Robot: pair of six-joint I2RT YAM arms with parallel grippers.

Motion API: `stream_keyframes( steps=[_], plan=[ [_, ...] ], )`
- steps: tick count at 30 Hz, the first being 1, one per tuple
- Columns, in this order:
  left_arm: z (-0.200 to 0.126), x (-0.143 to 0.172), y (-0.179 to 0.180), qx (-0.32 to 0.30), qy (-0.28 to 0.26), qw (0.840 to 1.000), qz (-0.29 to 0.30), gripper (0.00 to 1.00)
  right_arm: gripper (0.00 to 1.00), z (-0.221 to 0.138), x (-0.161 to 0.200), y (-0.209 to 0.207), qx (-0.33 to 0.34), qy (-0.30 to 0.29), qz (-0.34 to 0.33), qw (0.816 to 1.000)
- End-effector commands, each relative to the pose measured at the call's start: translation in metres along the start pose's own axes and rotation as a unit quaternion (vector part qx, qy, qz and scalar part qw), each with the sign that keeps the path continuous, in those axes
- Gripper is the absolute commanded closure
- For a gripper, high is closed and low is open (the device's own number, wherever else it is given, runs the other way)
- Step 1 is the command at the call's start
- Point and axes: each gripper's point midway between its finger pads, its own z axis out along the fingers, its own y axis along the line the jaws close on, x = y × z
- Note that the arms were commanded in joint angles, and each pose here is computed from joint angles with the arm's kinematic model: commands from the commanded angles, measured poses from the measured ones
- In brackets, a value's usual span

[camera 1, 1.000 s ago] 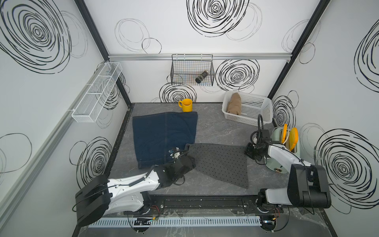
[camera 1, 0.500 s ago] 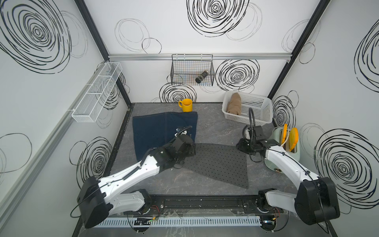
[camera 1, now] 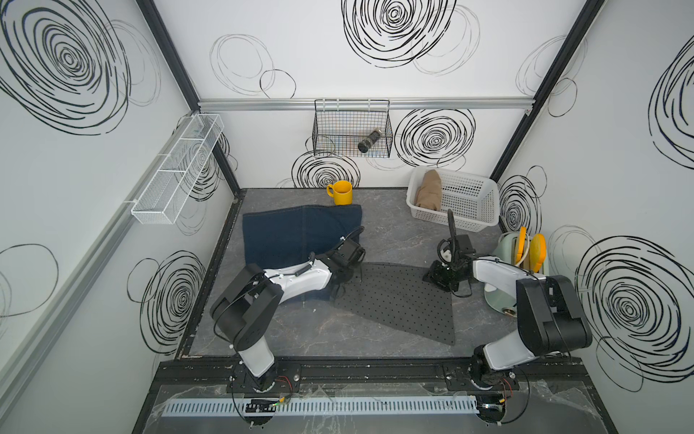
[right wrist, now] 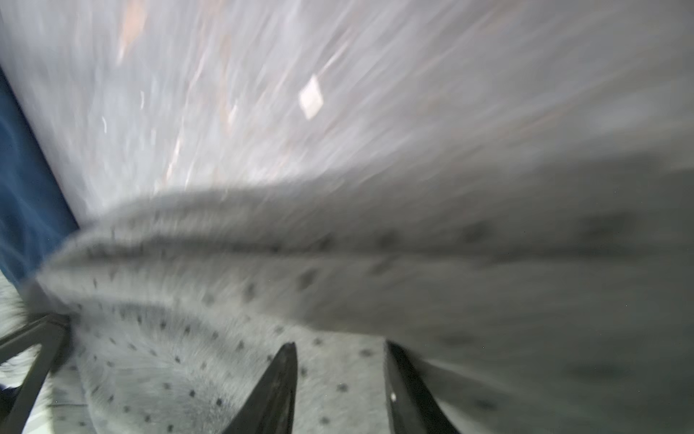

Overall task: Roll up the skirts
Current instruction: Adjust the skirt at the center of the board.

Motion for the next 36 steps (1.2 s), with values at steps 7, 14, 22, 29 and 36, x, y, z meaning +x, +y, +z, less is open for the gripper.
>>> stream_keyframes(
  steps=[7, 14, 22, 29, 36],
  plan=[
    [0.013, -0.026, 0.022, -0.031, -0.024, 0.997, -0.064, 0.56, 0.48, 0.001, 0.004, -0.019, 0.000, 0.000, 0.028, 1.000],
    [-0.048, -0.047, 0.001, 0.030, -0.053, 0.997, -0.057, 0.22, 0.35, -0.044, 0.012, 0.045, -0.056, -0.088, -0.071, 0.992],
    [-0.075, 0.055, 0.025, 0.064, 0.036, 0.997, -0.025, 0.08, 0.37, -0.022, 0.129, 0.121, -0.126, 0.038, -0.183, 0.974],
    [-0.068, 0.093, 0.015, 0.183, 0.049, 0.980, -0.059, 0.01, 0.43, -0.001, 0.153, 0.117, -0.073, 0.105, -0.190, 0.973],
    [-0.056, 0.100, 0.028, 0.176, 0.032, 0.982, -0.067, 0.24, 0.39, -0.027, 0.118, 0.139, -0.098, 0.024, -0.184, 0.978]
  ],
)
